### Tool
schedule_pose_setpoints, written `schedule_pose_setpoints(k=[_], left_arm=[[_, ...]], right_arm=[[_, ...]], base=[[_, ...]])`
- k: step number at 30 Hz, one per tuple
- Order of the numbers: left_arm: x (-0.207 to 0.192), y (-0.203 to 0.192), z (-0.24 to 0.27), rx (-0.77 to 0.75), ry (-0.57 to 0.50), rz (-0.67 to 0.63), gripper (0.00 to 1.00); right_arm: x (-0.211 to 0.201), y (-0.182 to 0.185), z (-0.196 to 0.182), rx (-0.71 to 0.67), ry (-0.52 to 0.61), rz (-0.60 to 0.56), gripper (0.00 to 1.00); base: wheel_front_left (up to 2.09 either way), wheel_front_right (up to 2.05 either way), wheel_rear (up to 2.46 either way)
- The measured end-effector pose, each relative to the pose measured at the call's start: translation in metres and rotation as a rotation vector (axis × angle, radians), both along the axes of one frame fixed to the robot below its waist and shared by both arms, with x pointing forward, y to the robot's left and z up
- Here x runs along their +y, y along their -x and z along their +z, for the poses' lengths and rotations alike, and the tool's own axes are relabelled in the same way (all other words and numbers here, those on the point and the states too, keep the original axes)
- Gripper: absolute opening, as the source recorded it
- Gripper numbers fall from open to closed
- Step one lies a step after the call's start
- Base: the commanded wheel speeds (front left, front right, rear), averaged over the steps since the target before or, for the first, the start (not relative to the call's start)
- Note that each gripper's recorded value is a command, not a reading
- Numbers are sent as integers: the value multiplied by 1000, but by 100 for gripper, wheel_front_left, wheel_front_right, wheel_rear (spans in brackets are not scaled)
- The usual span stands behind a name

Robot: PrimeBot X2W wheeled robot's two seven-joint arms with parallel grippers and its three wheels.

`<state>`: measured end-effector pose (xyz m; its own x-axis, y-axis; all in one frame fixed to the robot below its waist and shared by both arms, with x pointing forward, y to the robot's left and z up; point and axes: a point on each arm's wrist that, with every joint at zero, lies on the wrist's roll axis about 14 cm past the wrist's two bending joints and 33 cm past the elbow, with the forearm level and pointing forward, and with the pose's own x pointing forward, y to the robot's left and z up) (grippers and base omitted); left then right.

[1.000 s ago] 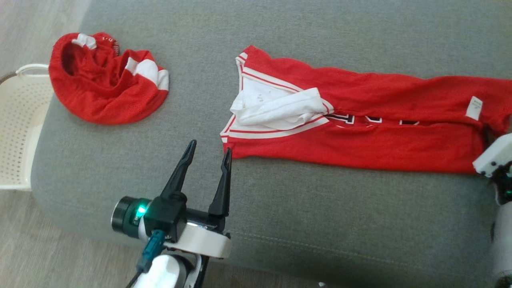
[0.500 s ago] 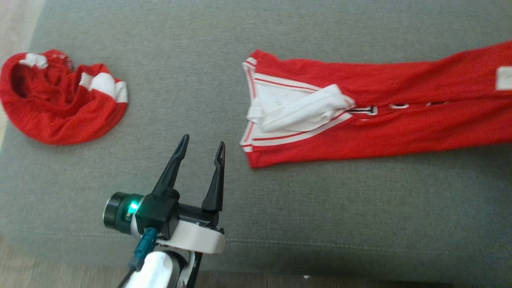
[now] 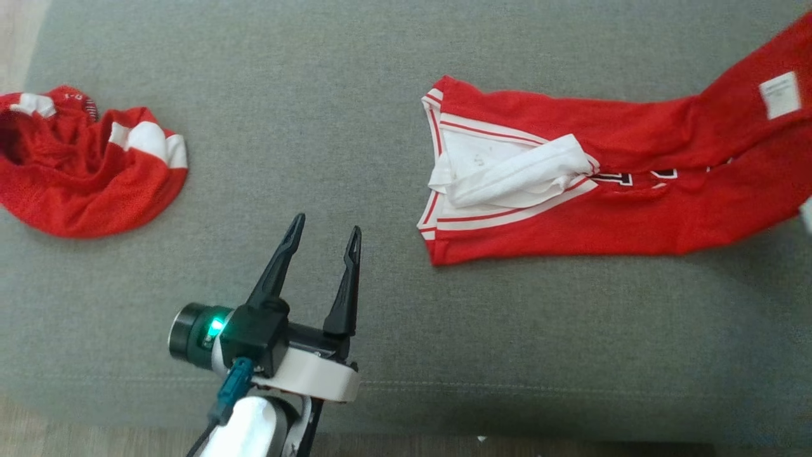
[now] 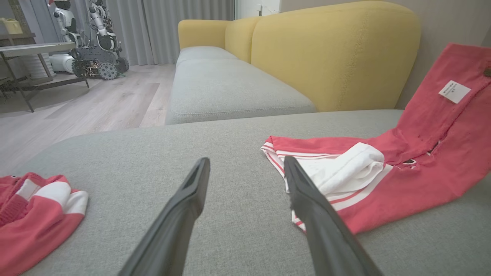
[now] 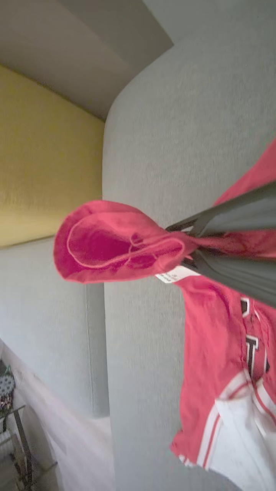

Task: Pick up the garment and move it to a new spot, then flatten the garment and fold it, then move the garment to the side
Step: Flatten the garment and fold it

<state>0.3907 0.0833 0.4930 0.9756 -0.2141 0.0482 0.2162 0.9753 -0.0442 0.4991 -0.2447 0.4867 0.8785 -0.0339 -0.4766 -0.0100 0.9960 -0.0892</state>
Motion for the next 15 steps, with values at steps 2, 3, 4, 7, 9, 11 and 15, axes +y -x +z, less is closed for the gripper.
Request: schedule_pose_setpoints(k=[2,3,4,7,9,11,15], left_arm=[[2,1,0,1,-2,8,100],[4,2,1,0,-3,12,100],[5,3,1,-1,-4,15,100],[9,6,4,-6,-4,29,100],[13,8,4,-4,-3,39,100],[16,11,4,-2,-5,50,100],[26,17,5,0,-11,83,100]], right_arm=[[21,2,2,0,-25,52,0],[33,4,2,2,-37,78,0],[44,4,1,4,-46,103,0],[84,5,0,14,-98,188,0],[110,6,-4,25,-132,239,0],[131,8,-12,54,-160,278,0],[170,13,-32,118,-219,337,0]], base=[[0,0,0],[0,0,0],[0,0,0],[0,0,0],[0,0,0],[0,0,0],[0,0,0]])
